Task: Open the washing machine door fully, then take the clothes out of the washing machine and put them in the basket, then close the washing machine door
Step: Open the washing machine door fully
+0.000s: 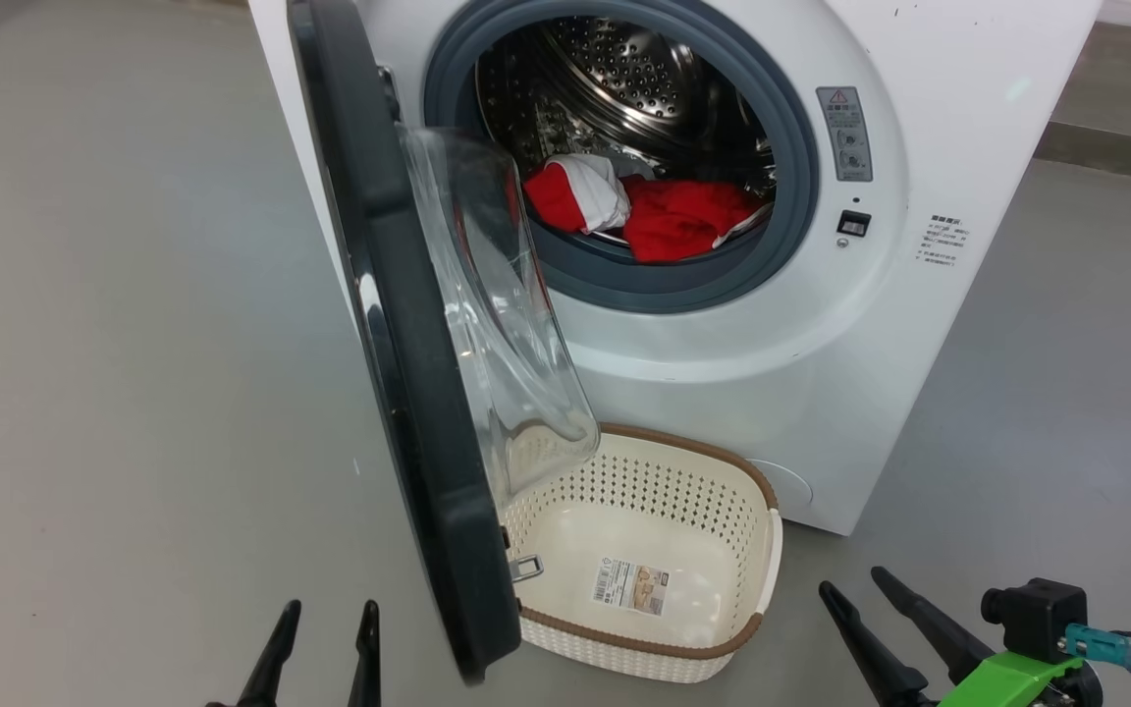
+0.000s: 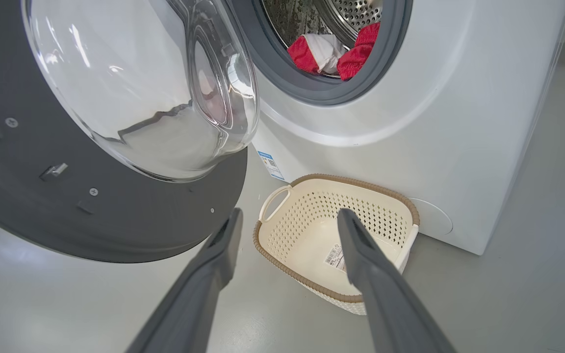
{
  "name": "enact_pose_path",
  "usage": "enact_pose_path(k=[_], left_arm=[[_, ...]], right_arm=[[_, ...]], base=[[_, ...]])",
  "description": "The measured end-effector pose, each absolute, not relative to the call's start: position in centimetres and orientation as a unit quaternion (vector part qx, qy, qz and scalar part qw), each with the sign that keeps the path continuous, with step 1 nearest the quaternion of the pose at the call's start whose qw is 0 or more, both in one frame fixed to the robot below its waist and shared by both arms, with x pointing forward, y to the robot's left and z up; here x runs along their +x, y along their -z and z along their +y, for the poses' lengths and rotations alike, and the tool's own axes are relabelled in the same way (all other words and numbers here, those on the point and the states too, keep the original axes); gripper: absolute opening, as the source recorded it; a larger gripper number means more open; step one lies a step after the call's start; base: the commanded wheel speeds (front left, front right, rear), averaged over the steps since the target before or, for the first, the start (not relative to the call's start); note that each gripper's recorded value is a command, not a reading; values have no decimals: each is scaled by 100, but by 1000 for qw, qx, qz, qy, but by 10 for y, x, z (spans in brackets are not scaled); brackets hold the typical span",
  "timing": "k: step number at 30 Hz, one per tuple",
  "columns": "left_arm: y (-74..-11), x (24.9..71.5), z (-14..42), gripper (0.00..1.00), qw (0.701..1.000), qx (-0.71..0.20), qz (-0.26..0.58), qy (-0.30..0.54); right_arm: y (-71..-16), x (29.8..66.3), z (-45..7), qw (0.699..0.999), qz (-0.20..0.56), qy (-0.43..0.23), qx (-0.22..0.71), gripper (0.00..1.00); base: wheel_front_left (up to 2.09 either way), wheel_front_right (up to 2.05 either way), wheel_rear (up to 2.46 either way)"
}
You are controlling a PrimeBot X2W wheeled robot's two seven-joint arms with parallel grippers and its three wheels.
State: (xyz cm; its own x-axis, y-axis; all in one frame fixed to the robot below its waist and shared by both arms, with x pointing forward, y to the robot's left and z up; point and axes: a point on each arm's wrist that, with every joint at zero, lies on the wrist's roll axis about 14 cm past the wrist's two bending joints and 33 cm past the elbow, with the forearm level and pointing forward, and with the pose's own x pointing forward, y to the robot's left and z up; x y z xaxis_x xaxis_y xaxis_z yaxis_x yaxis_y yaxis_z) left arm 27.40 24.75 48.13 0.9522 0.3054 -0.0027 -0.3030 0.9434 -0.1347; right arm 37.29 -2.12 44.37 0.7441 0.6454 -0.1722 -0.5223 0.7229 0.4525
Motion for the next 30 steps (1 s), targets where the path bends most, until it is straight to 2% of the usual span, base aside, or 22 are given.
enact_pose_path(k=[19,30], left_arm=[[-481,274,247,100,986,-67,-8,-153],[-481,274,247,100,986,-67,-8,-152]], right_arm=[[-491,391,-39,947,36,-279,152,100],[-461,378,-55,956,74,-246,142,100]], base=[[0,0,0],[0,0,0]])
